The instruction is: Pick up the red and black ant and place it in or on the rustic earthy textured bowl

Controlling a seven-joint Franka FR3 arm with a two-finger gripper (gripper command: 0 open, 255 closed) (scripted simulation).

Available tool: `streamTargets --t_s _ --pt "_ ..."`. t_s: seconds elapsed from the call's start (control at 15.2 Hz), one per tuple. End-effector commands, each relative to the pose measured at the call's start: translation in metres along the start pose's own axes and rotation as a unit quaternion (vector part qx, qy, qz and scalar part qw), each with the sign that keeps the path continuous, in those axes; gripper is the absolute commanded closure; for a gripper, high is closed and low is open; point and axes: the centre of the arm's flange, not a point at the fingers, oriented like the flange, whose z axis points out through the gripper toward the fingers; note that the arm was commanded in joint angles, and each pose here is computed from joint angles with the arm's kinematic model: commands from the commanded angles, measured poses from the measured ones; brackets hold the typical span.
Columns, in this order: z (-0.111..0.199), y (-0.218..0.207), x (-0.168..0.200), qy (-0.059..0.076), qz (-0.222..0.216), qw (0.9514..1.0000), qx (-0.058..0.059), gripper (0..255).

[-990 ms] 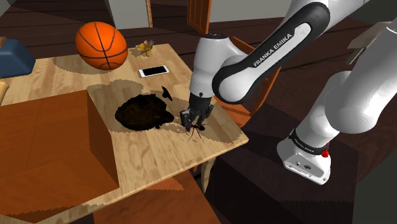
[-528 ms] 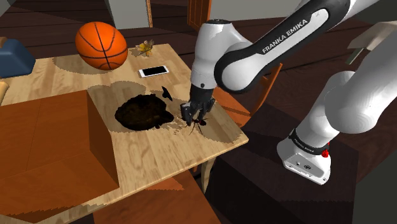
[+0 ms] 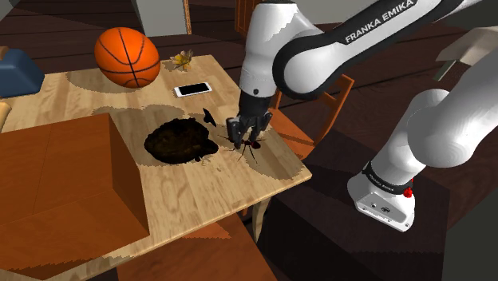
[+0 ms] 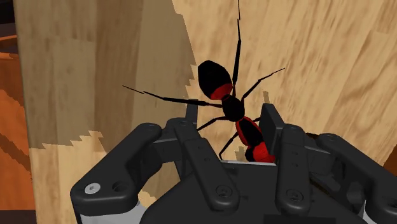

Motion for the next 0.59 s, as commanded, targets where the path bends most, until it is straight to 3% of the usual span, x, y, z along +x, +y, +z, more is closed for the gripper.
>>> streamTargets --t_s 0.0,0.53 --pt "-0.011 -0.001 0.001 0.000 0.000 1.0000 0.000 255" --pt "-0.053 -0.008 -0.001 0.000 0.000 1.0000 0.000 255"
